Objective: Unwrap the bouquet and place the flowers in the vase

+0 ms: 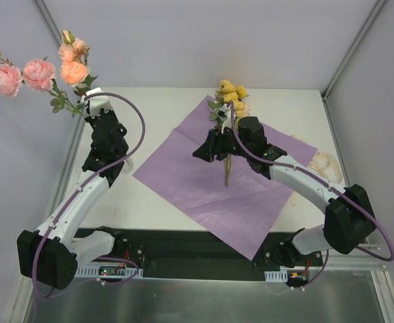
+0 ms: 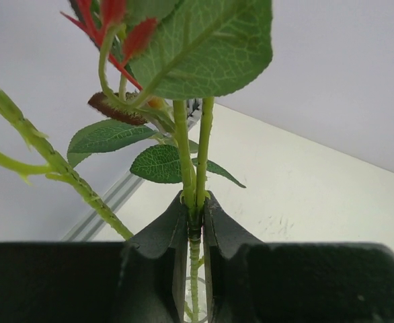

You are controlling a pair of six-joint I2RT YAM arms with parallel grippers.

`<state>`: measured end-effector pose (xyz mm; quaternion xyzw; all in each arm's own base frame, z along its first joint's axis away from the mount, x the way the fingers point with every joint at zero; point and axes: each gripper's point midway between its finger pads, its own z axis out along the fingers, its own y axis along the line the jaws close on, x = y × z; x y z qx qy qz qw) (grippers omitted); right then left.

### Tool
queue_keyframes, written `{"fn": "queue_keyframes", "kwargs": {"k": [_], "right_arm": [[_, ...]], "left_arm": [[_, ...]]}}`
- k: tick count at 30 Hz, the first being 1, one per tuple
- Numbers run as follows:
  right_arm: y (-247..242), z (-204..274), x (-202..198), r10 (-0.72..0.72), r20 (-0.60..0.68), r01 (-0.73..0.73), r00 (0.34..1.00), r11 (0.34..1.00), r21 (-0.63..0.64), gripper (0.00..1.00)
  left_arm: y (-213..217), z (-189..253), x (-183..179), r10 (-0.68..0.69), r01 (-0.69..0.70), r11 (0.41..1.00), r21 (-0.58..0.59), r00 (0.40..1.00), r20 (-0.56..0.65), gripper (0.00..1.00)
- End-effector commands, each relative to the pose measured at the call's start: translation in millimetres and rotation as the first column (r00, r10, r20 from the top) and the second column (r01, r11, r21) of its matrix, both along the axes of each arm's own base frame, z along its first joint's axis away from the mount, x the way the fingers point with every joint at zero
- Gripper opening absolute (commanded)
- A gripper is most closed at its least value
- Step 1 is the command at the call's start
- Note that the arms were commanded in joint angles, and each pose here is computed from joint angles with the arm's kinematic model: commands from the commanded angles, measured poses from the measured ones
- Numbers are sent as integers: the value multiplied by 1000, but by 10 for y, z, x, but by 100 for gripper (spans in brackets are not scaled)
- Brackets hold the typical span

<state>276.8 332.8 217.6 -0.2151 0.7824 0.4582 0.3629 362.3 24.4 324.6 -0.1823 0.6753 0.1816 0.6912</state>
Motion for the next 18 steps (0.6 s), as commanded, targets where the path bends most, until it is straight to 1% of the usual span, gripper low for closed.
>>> {"fn": "queue_keyframes", "kwargs": {"k": [1, 4, 5, 6, 7, 9, 12, 13, 16, 17, 18], "right_arm": [[87, 276, 65, 16, 59, -20, 998, 998, 54, 59], [89, 276, 67, 16, 57, -19, 998, 998, 55, 59], [89, 276, 67, 16, 57, -19, 998, 998, 55, 59], [94, 276, 62, 17, 57, -21, 998, 998, 55, 59], [94, 276, 62, 17, 57, -21, 998, 998, 55, 59], [95, 270, 64, 18, 56, -21, 998, 998, 54, 59], [97, 265, 62, 18, 52, -21, 998, 998, 55, 59], [100, 262, 65, 18, 52, -21, 998, 998, 55, 59], [101, 267, 69, 19, 50, -22, 999, 998, 57, 59], [109, 258, 65, 22, 48, -24, 999, 998, 57, 59], [108, 259, 73, 19, 46, -22, 999, 998, 58, 59]], "left_arm": [[54, 21, -37, 27, -25, 998, -52, 998, 48, 11], [51, -28, -53, 22, -21, 999, -50, 999, 29, 13], [39, -22, -51, 21, -18, 997, -77, 999, 40, 14], [36, -14, -58, 19, -16, 996, -83, 999, 39, 21], [24, -45, -64, 10, -8, 996, -85, 1000, 23, 24], [15, -32, -88, 1, 1, 996, -94, 1000, 27, 25], [1, -43, -131, -12, 14, 993, -114, 1000, 22, 39], [-12, -69, -145, -22, 23, 993, -116, 1000, 8, 48], [-107, -39, -174, -88, 91, 985, -148, 996, 26, 60], [-178, -58, -179, -132, 133, 978, -161, 991, 17, 67], [-217, -18, -216, -162, 164, 971, -172, 986, 27, 70]]}}
